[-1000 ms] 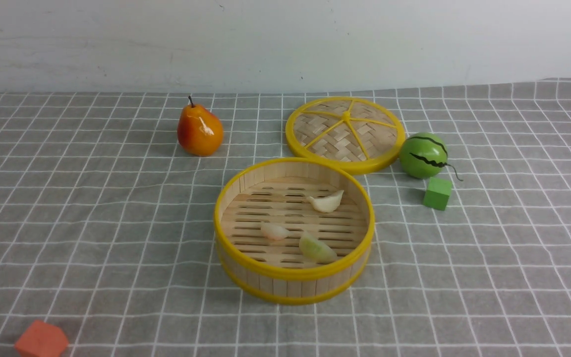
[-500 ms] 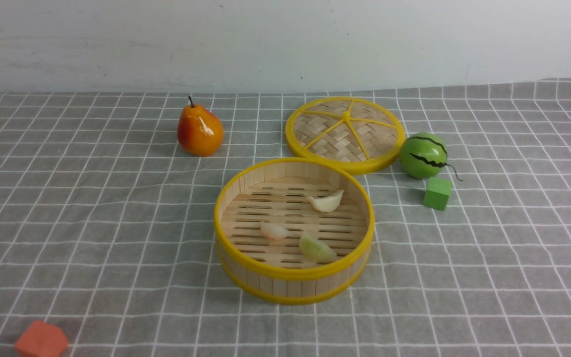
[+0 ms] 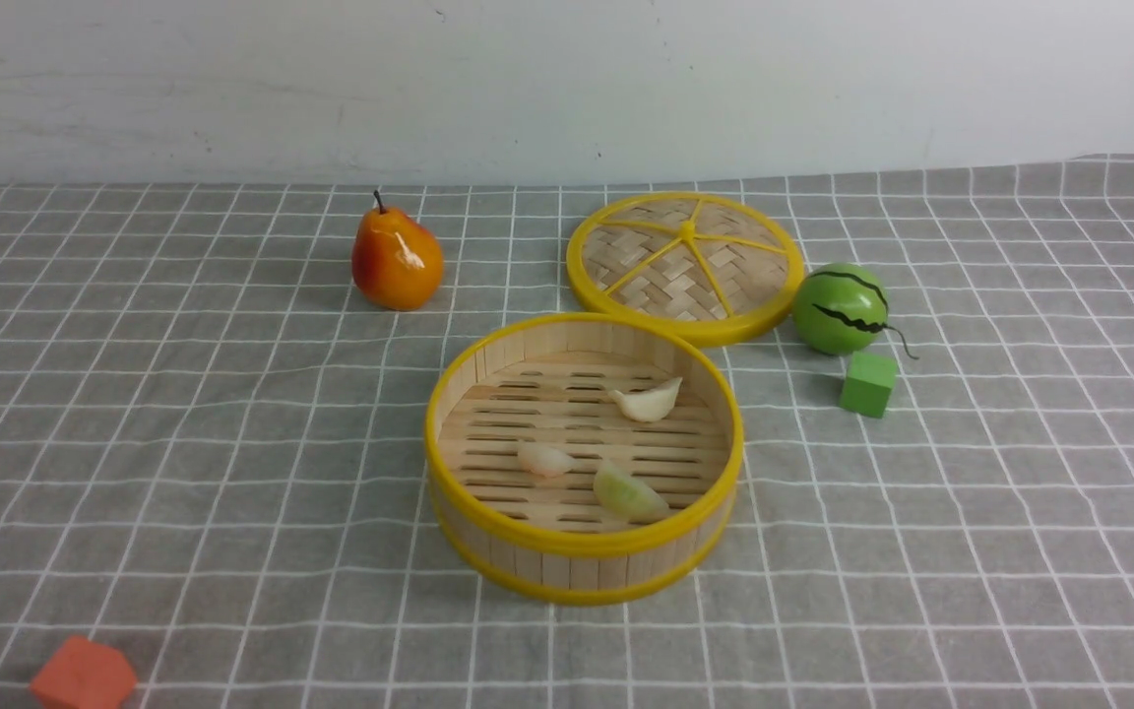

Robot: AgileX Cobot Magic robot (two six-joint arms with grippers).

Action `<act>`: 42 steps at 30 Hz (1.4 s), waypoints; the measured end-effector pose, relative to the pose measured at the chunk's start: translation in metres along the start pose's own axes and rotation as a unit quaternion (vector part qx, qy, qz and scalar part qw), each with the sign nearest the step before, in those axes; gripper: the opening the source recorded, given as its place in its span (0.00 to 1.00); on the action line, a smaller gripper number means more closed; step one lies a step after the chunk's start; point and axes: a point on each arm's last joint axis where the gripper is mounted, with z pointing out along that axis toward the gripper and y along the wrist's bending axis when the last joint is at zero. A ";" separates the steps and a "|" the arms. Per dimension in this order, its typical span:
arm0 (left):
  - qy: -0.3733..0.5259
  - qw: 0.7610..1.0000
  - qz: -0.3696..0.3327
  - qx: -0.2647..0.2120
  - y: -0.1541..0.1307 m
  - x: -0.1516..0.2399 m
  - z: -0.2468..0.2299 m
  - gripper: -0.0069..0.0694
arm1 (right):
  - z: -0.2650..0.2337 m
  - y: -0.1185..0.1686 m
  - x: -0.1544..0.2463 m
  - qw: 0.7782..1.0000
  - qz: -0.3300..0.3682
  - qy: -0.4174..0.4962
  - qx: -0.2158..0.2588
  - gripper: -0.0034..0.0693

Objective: Put the dumplings into the steamer on the table with the grey tablecloth.

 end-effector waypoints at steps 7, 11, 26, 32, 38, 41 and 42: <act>0.000 1.000 0.000 0.000 0.000 0.000 0.000 0.22 | -0.001 0.001 0.003 1.000 -0.005 0.024 -0.014 0.02; 0.000 1.000 0.000 0.000 0.000 0.000 0.000 0.23 | -0.001 0.001 0.003 1.000 -0.004 0.024 -0.015 0.02; 0.000 1.000 0.000 0.000 0.000 0.000 0.000 0.24 | -0.001 0.001 0.003 1.000 -0.004 0.024 -0.015 0.02; 0.000 1.000 0.000 0.000 0.000 0.000 0.000 0.24 | -0.001 0.001 0.003 1.000 -0.004 0.024 -0.015 0.02; -0.003 1.000 -0.011 0.013 0.000 0.007 0.007 0.24 | -0.001 0.001 0.003 1.000 -0.004 0.025 -0.015 0.02; -0.027 0.999 -0.025 0.007 0.001 0.016 0.016 0.15 | -0.001 0.001 0.003 1.000 -0.004 0.024 -0.015 0.02; -0.038 0.999 -0.027 -0.001 0.003 0.019 0.019 0.12 | -0.001 0.001 0.003 1.000 -0.004 0.024 -0.015 0.02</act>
